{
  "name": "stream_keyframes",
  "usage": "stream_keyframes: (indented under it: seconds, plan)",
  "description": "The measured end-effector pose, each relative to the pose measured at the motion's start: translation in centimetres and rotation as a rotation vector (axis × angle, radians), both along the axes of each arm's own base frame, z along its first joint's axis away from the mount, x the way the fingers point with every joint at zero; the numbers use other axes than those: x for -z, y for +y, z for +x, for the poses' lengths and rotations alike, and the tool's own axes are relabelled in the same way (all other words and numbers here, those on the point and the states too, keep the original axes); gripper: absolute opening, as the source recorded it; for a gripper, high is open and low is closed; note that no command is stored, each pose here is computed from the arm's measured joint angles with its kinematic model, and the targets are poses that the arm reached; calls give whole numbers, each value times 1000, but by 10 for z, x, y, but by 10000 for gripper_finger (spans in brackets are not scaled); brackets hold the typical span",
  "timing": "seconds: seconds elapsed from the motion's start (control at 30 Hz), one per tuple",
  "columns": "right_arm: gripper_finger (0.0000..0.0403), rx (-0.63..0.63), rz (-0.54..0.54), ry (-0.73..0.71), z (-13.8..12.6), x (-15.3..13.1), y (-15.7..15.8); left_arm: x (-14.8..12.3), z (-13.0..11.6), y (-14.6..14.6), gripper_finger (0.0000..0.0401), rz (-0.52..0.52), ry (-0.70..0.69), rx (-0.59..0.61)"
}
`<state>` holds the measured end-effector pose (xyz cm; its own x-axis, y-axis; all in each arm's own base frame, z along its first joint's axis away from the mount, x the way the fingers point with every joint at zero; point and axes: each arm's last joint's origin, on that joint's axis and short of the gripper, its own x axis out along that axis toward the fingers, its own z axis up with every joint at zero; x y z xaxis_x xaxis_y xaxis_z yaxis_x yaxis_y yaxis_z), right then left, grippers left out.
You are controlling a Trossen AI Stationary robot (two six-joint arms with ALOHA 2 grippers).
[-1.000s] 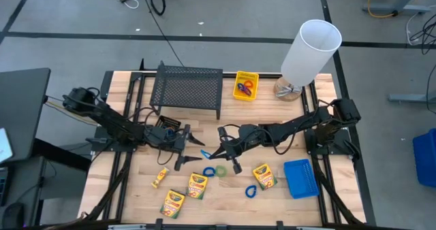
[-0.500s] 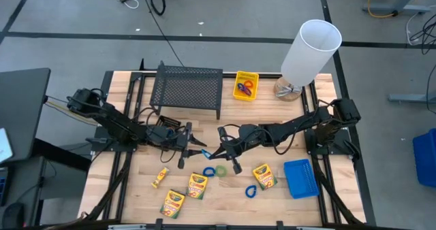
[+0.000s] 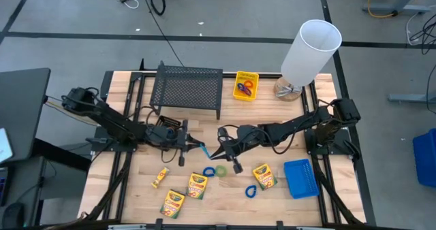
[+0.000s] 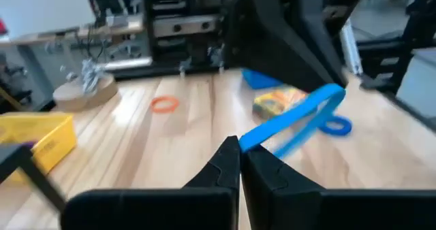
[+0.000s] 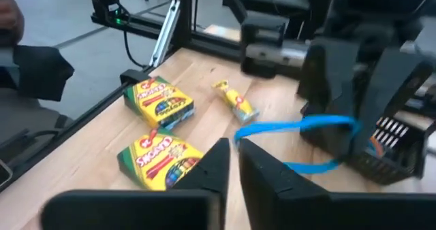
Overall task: Pick & Place Office Desk Supplies
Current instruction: Put the blue rubber band into the black bin
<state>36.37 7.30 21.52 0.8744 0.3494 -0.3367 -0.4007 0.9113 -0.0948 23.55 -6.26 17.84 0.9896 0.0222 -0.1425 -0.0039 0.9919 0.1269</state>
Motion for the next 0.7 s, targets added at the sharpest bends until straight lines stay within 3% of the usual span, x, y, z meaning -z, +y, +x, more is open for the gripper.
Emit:
stream_keyframes:
  seconds: [0.4,0.7]
  plan:
    - [196,54,13,232,-7,19,-9,-14,-37,0,3,-30,159,-144]
    - [200,242,-72,473,-20,38,-25,-5,-61,10,3,-134,359,-296]
